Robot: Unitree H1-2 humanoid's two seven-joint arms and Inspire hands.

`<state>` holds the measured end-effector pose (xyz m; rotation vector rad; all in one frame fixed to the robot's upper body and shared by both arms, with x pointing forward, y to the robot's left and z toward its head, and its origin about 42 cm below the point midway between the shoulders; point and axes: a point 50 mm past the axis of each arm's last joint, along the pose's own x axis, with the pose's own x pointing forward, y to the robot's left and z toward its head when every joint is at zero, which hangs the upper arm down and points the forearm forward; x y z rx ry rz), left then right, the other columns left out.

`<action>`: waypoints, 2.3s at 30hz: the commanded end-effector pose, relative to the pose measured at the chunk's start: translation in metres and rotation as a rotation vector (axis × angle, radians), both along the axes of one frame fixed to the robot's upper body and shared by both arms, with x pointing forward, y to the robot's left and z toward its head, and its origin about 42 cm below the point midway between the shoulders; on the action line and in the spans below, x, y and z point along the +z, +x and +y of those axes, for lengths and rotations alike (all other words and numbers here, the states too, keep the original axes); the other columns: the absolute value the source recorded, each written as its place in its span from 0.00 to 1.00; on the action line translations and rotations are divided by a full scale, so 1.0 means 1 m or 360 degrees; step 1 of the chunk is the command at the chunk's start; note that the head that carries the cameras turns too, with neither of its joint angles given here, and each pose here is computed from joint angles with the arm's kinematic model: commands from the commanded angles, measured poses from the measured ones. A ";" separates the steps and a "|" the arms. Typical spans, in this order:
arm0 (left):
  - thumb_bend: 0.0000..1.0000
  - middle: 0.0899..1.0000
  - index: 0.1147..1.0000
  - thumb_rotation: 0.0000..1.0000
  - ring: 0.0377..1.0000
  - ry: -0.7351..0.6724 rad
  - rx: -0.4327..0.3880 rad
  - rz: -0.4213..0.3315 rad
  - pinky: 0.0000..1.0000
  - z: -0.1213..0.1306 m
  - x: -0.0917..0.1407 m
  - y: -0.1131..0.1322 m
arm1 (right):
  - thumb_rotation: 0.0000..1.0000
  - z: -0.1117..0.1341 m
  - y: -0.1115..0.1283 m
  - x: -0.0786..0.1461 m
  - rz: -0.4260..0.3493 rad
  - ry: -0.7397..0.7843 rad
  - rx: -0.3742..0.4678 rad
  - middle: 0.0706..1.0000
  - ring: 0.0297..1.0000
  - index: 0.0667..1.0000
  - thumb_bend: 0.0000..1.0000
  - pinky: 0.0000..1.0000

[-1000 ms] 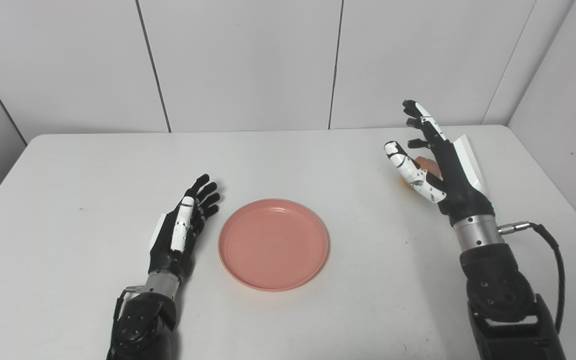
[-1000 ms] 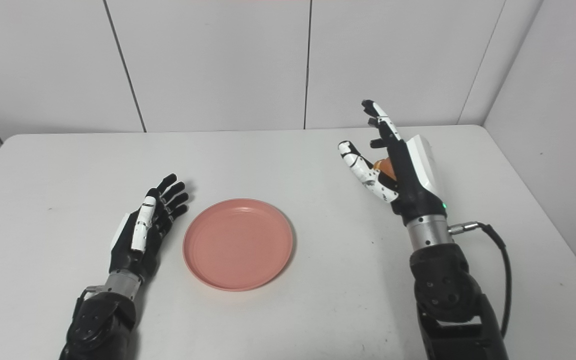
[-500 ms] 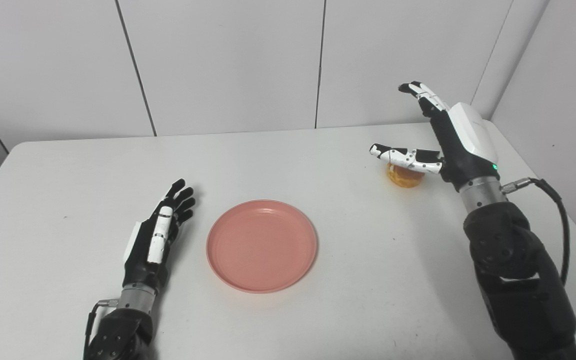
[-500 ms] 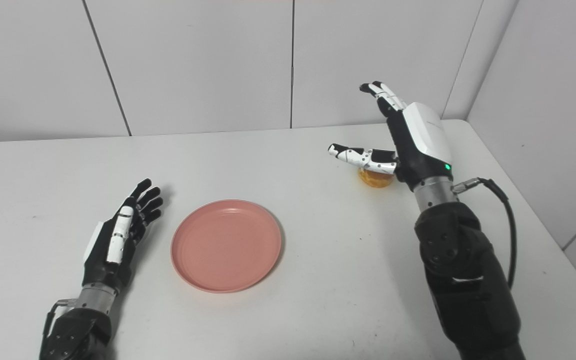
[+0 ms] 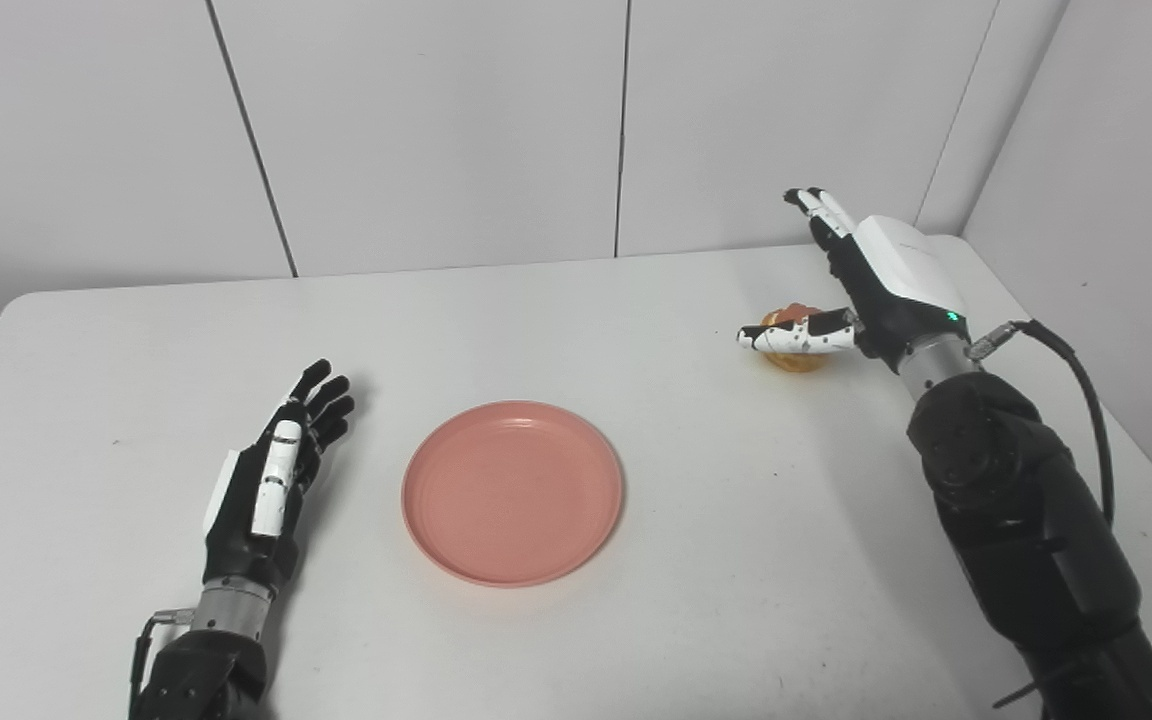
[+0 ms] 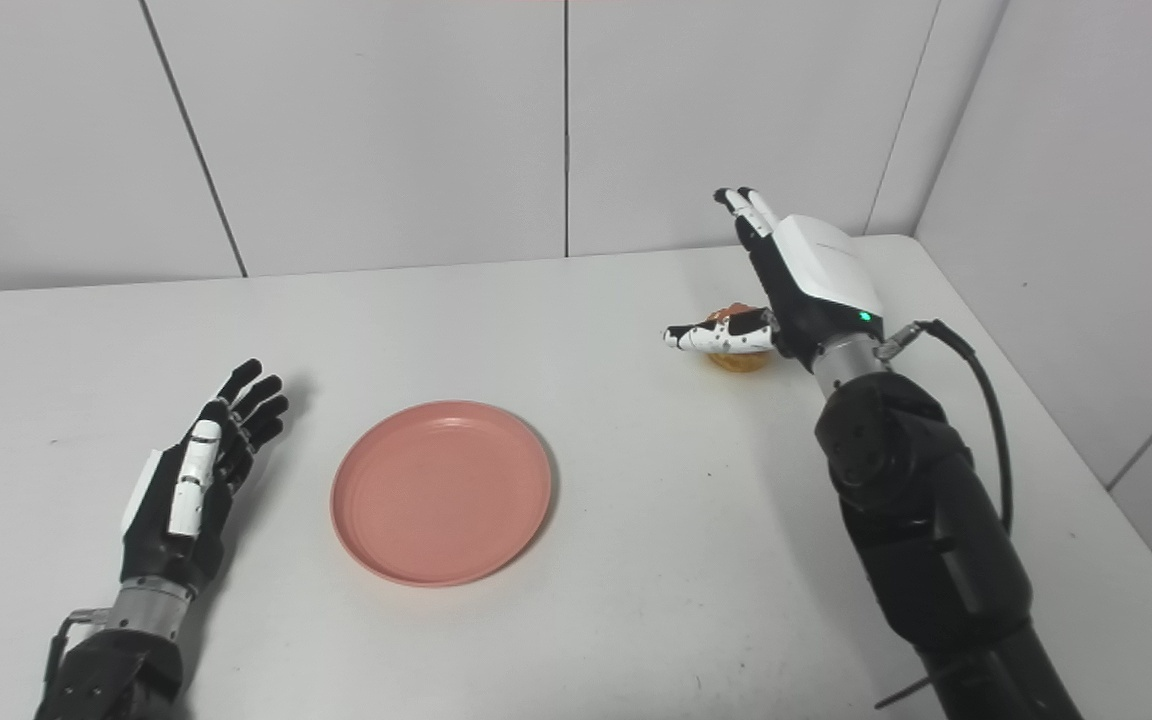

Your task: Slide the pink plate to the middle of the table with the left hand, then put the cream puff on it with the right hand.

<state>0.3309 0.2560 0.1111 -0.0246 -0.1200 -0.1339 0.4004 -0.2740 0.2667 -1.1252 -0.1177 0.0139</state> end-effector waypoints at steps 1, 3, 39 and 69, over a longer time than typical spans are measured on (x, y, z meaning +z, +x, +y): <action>0.42 0.88 0.86 1.00 0.88 0.0008 0.0026 0.0103 0.91 0.011 -0.026 -0.022 | 0.39 -0.006 0.011 0.026 -0.0086 -0.0060 -0.0032 0.99 0.93 0.96 0.89 0.71; 0.42 0.88 0.86 1.00 0.88 0.0010 0.0019 0.0102 0.91 0.012 -0.025 -0.023 | 0.38 -0.008 0.017 0.024 -0.0041 -0.0089 -0.0044 0.99 0.93 0.95 0.90 0.71; 0.42 0.89 0.86 1.00 0.90 -0.0010 0.0025 0.0104 0.93 0.013 -0.020 -0.033 | 0.34 -0.032 0.077 -0.012 0.0256 -0.0113 -0.0208 0.93 0.87 0.91 0.87 0.74; 0.44 0.89 0.86 1.00 0.89 -0.0005 0.0013 0.0113 0.93 0.012 -0.018 -0.037 | 0.34 -0.022 0.103 -0.018 0.0367 -0.0106 -0.0208 0.91 0.87 0.89 0.88 0.75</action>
